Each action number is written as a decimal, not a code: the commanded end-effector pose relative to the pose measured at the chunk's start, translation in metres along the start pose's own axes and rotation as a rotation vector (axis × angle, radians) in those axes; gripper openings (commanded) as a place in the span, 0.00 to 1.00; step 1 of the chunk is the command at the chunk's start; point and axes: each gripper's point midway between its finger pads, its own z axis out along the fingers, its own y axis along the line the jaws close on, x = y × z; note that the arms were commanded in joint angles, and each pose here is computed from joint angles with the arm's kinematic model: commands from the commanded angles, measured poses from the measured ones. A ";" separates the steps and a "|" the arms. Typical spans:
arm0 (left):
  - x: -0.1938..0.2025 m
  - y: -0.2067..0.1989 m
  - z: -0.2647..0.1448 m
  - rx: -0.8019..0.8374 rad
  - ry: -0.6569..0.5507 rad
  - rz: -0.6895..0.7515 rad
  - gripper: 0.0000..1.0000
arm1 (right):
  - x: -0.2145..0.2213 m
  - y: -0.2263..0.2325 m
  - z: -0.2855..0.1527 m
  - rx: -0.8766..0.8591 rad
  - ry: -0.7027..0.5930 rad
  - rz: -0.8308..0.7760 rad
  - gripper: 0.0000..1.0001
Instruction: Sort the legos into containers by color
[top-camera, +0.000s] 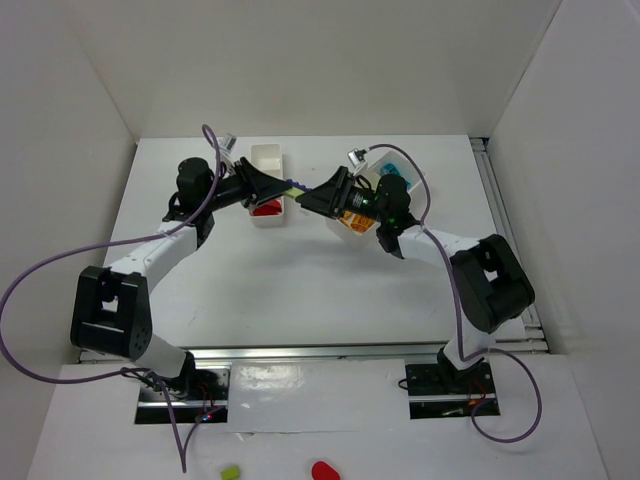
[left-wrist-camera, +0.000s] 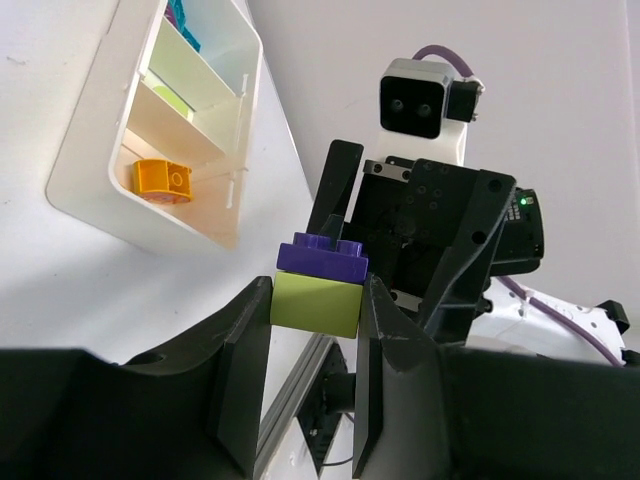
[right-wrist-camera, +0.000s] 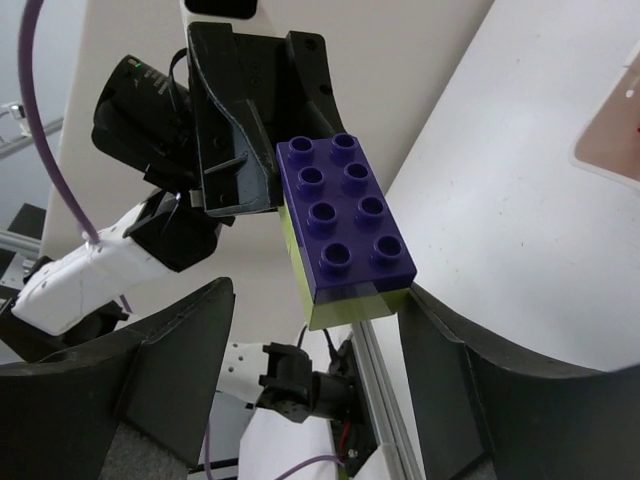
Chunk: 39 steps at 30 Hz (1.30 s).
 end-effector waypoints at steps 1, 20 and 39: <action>-0.007 -0.008 -0.005 0.036 -0.022 0.025 0.00 | -0.013 0.015 -0.002 -0.089 -0.054 -0.027 0.71; -0.003 -0.006 -0.006 0.041 -0.014 0.018 0.00 | -0.011 -0.001 0.005 -0.098 -0.047 0.015 0.35; -0.024 0.000 -0.011 -0.003 -0.056 0.004 0.00 | 0.001 -0.045 -0.035 0.423 0.055 -0.220 0.25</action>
